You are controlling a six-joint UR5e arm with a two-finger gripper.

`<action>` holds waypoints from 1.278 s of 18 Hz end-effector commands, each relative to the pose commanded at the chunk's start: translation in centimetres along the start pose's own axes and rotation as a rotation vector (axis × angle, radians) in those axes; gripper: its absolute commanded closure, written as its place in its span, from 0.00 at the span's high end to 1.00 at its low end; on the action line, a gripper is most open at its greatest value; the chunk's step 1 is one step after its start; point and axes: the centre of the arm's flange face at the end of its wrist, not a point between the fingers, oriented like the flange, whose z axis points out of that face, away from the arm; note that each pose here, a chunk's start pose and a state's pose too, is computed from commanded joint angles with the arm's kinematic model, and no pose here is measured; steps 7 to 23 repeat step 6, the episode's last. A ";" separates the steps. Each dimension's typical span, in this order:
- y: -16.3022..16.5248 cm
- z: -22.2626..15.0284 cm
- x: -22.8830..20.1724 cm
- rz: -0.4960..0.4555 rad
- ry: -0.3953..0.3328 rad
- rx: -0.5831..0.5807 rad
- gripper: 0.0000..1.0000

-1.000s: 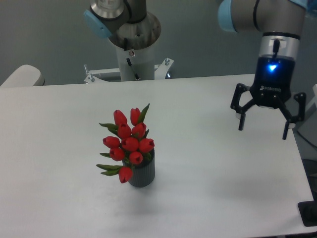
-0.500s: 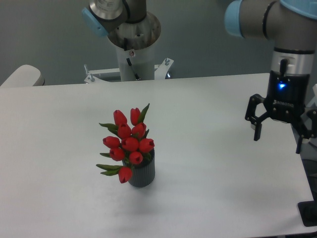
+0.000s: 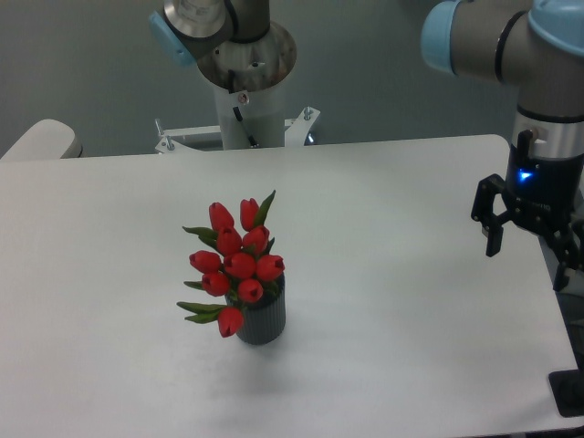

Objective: Insert the flowers into the vase

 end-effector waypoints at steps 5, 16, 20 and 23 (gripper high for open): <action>-0.4 0.0 0.1 0.007 0.002 -0.009 1.00; -0.4 0.1 0.1 0.007 0.004 -0.010 1.00; -0.4 0.1 0.1 0.007 0.004 -0.010 1.00; -0.4 0.1 0.1 0.007 0.004 -0.010 1.00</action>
